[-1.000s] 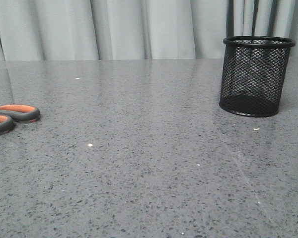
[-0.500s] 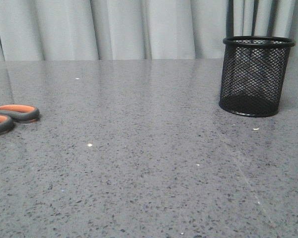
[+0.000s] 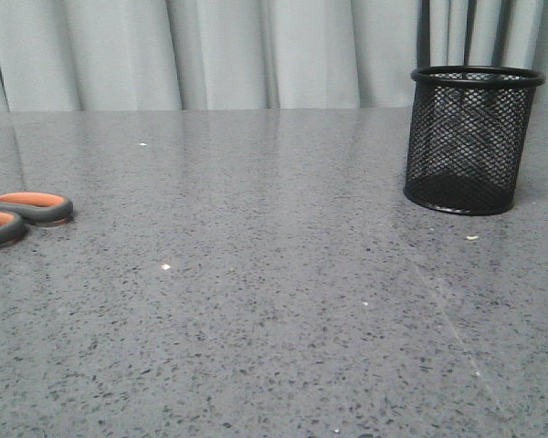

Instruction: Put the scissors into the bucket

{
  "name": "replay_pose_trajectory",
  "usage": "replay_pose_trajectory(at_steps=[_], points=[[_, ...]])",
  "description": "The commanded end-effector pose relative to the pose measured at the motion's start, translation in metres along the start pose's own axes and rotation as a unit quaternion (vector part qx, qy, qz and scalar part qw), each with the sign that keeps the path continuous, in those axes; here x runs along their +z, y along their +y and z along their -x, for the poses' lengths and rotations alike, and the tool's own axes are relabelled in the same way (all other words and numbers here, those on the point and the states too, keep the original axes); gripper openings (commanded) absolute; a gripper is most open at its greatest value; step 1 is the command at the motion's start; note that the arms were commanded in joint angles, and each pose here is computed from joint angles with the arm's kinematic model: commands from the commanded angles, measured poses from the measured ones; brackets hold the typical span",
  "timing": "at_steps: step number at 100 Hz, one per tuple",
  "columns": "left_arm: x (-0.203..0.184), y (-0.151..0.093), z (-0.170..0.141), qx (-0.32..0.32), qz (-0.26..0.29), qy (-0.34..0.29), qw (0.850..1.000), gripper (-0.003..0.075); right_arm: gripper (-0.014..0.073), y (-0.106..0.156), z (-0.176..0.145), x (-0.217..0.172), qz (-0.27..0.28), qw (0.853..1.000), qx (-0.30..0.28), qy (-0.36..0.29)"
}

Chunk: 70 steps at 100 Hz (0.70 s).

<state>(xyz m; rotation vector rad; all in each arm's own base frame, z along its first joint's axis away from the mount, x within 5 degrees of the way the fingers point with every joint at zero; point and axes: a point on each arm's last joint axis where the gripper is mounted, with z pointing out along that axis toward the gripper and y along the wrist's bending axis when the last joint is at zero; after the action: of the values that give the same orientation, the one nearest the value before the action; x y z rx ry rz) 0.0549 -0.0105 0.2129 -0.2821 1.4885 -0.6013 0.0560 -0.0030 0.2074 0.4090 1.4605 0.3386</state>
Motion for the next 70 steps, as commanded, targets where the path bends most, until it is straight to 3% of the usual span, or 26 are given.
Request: replay_pose_trajectory(at_steps=[1,16,26,39,60,70], points=[[-0.002,0.009,0.000,-0.104,0.015,-0.050,0.993,-0.0020,-0.0048,0.000,0.013,-0.003,0.004,0.997,0.011,-0.072],[-0.003,-0.002,0.014,-0.100,-0.008,-0.057,0.993,-0.0020,-0.0048,0.015,0.033,-0.007,0.026,0.997,-0.001,-0.079],[-0.003,-0.018,0.030,-0.017,-0.027,-0.048,0.998,-0.0019,-0.0048,0.030,0.054,-0.009,0.044,0.996,-0.049,-0.065],[0.008,-0.037,0.051,0.093,-0.028,-0.001,0.995,-0.0019,-0.0048,0.047,0.073,-0.004,0.053,0.993,-0.110,0.003],[0.051,-0.060,0.079,0.239,-0.016,0.109,0.965,-0.0014,-0.0048,0.066,0.093,0.010,0.071,0.975,-0.169,0.124],[0.072,-0.073,0.091,0.307,-0.026,0.147,0.940,0.0080,-0.0048,0.073,0.100,0.014,0.083,0.963,-0.206,0.150]])
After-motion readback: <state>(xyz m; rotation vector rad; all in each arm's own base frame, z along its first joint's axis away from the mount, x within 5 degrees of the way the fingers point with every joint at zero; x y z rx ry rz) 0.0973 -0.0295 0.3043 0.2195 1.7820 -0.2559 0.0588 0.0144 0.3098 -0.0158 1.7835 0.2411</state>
